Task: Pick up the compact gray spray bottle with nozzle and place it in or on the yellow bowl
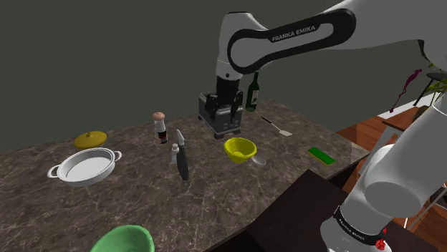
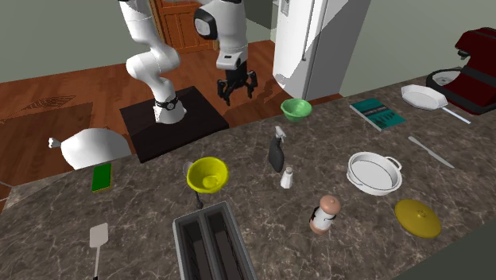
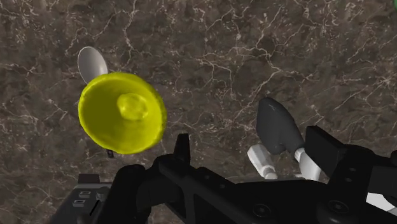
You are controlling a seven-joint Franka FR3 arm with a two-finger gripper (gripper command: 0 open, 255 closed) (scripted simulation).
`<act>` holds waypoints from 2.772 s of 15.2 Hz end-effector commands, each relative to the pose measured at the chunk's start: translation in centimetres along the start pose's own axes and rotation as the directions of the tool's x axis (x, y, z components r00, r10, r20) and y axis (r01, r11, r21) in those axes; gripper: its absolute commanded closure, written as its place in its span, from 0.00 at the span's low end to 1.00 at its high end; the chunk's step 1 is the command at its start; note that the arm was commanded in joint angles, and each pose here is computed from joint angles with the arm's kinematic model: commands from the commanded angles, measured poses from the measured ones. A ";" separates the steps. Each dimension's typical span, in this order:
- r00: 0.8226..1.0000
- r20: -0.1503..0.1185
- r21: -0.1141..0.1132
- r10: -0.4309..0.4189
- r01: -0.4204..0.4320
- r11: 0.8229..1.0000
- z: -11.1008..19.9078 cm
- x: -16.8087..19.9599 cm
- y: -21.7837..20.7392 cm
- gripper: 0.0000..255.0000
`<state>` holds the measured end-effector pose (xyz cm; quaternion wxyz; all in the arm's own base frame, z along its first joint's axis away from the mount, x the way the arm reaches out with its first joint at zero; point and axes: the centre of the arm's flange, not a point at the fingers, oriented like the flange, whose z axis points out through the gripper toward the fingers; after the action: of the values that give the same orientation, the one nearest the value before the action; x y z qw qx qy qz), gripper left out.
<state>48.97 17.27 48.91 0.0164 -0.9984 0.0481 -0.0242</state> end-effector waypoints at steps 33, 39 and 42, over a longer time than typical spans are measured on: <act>1.000 0.010 -0.046 0.018 -0.018 0.999 13.6 10.5 -12.7 1.00; 1.000 0.010 -0.046 0.018 -0.018 0.999 13.6 10.5 -12.7 1.00; 1.000 0.010 -0.046 0.018 -0.018 0.999 12.0 10.6 -12.7 1.00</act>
<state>61.35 29.24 37.34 -0.0062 -0.9982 0.0575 -0.0180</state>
